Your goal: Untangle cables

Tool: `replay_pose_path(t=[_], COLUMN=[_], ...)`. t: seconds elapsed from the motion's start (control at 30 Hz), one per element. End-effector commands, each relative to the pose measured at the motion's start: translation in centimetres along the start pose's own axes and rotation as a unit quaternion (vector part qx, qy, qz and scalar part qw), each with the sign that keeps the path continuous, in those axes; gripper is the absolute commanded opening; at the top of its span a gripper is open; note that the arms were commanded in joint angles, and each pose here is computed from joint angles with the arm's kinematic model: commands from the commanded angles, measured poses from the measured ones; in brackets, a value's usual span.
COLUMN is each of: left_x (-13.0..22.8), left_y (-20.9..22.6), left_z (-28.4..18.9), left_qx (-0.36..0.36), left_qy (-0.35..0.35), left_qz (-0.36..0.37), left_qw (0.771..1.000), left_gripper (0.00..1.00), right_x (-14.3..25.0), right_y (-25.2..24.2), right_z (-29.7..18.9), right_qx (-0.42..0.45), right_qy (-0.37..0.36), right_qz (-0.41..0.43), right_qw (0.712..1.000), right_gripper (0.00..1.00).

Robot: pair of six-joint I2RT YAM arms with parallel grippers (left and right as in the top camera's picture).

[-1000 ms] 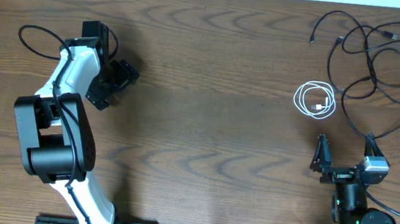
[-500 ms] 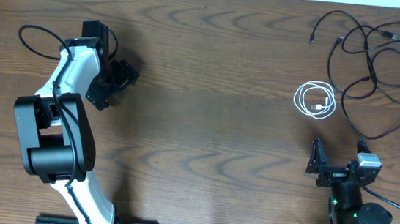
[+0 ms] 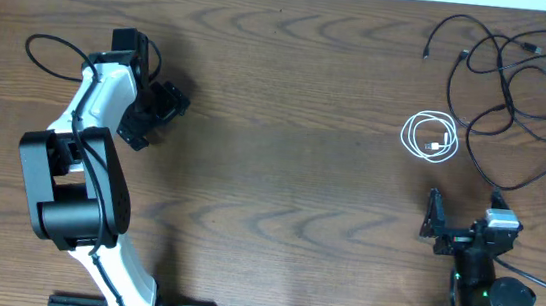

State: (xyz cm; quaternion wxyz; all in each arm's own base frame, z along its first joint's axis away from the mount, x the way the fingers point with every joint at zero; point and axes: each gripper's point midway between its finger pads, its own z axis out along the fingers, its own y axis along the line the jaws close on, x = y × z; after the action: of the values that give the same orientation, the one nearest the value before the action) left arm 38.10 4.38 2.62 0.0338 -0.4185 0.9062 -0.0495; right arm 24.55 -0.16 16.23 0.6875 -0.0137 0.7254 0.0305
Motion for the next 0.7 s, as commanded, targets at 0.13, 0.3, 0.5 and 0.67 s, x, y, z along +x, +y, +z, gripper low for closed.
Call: replay_pose_path(t=[0.13,0.3,0.5,0.67], left_x=[0.2,0.2,0.2,0.2], left_y=[0.4,0.4,0.4,0.4], left_z=[0.5,0.5,0.5,0.5], left_qx=[-0.011,-0.011,-0.011,-0.011], left_qy=[0.004,0.004,0.004,0.004], left_qz=[0.003,0.003,0.003,0.003], left_qw=[1.0,1.0,1.0,1.0], left_gripper=[0.98,0.98,0.98,0.98], right_x=[0.1,0.1,0.2,0.5], right_y=[-0.6,-0.6,-0.3,-1.7], right_z=[0.0,0.0,0.0,-0.1], right_qx=[0.016,0.017,0.017,0.069], right_qy=[0.001,0.002,0.004,0.009], right_qz=[-0.044,-0.048,-0.048,-0.016], right_qw=[0.999,0.999,0.999,0.997], right_gripper=[0.99,0.99,0.99,0.99])
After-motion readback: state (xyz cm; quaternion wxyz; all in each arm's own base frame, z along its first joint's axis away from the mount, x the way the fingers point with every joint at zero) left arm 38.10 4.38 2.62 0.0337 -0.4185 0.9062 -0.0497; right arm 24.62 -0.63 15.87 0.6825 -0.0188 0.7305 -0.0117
